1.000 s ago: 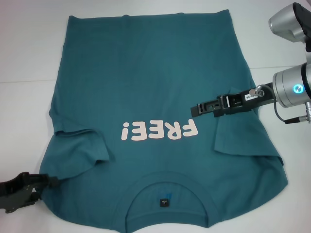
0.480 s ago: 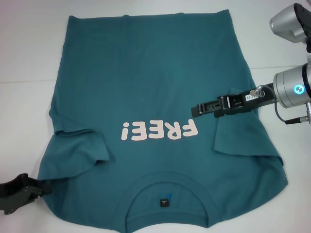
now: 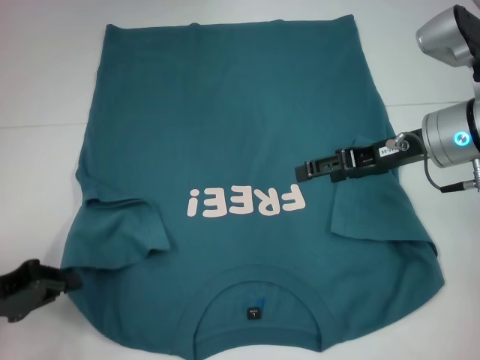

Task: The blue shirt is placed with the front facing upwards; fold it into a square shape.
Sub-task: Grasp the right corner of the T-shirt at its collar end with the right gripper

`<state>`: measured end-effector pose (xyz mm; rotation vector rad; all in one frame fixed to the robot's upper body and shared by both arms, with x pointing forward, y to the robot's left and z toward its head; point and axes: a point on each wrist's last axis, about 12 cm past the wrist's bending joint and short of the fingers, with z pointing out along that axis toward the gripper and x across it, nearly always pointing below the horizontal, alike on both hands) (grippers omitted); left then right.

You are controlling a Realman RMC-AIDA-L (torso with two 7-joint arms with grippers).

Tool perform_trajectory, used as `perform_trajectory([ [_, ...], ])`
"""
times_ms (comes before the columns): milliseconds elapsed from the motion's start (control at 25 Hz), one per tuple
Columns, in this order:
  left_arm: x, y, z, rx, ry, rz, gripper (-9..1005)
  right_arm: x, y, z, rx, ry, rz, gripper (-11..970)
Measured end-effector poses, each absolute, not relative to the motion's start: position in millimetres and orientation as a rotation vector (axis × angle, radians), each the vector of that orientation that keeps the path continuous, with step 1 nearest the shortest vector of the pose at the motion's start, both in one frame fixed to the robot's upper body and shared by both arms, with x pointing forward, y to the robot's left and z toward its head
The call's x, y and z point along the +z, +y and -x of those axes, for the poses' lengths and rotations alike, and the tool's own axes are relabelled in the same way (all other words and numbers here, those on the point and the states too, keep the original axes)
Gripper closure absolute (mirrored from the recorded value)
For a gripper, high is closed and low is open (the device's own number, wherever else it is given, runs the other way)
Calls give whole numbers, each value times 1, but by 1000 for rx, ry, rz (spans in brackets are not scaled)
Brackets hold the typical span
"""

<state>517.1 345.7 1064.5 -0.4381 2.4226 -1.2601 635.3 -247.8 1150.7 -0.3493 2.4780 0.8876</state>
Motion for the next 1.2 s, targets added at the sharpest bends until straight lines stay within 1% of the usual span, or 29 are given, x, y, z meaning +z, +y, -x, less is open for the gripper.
perform_trajectory([
  [120,1066,347,-517,-1282,2400,435,990,1151,-248,-635,887,2478,349,28],
  [320,1063,349,-517,-1243,2424,444,988,1150,-250,-635,884,2479,352,28],
  [520,1063,349,-517,-1239,2424,445,987,1149,-260,-626,931,2467,370,29],
  [720,1063,350,-517,-1241,2416,450,986,1150,-290,-608,1035,2466,313,29],
  [1000,1063,349,-519,-1233,2416,444,984,1152,-347,-590,1040,2428,125,30],
  [1080,1063,349,-520,-1230,2415,445,983,1153,-356,-586,1028,2413,102,30],
  [1200,1063,349,-520,-1224,2413,447,983,1152,-360,-584,1021,2404,101,30],
])
